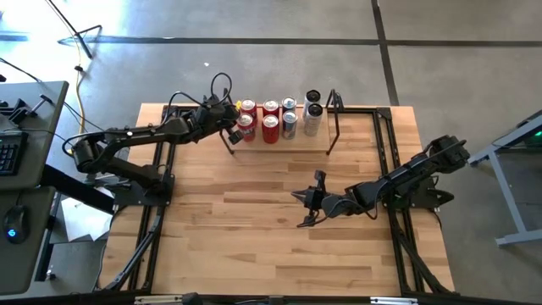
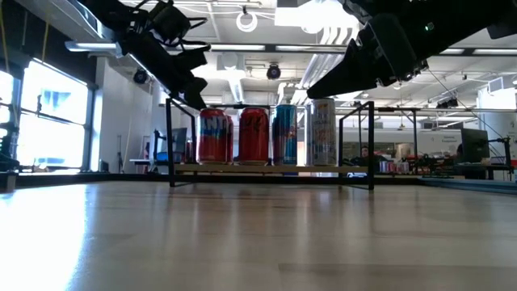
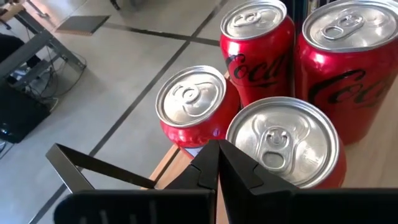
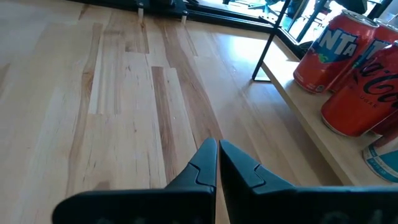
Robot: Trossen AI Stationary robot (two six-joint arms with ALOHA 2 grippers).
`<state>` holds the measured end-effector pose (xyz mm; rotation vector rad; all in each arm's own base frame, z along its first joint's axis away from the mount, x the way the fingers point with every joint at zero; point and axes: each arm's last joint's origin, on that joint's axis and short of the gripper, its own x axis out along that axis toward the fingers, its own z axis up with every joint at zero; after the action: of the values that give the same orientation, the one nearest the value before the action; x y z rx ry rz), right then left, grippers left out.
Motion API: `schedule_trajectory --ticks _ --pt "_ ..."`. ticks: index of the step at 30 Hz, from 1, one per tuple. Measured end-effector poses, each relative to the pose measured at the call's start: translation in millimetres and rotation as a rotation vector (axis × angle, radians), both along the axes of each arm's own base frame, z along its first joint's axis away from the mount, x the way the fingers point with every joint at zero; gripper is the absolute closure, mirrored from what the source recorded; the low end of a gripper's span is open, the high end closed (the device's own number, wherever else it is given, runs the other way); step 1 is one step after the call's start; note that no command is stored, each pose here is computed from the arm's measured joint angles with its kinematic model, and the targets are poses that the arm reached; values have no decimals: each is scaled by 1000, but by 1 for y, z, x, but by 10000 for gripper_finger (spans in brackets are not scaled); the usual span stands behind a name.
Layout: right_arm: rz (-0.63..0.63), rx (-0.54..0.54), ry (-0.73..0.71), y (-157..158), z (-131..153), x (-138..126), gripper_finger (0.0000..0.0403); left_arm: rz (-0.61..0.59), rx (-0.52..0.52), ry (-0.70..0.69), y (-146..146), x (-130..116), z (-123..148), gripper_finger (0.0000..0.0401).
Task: Place canned beverage on shelf
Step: Put the red soda can on the shelf and align with the other red soda can, then return to Home Position
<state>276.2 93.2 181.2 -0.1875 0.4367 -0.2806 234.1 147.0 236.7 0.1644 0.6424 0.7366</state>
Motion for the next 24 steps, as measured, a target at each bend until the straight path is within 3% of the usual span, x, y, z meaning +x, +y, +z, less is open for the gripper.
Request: schedule_trajectory --ticks 15,19,24 --pt "1 -2 1 0 0 0 401 10 8 -63 1 2 4 401" --pt "41 -37 13 1 0 0 401 5 11 -92 0 2 7 401" --pt "87 -121 6 2 4 2 401 -86 -34 -178 -4 0 16 401"
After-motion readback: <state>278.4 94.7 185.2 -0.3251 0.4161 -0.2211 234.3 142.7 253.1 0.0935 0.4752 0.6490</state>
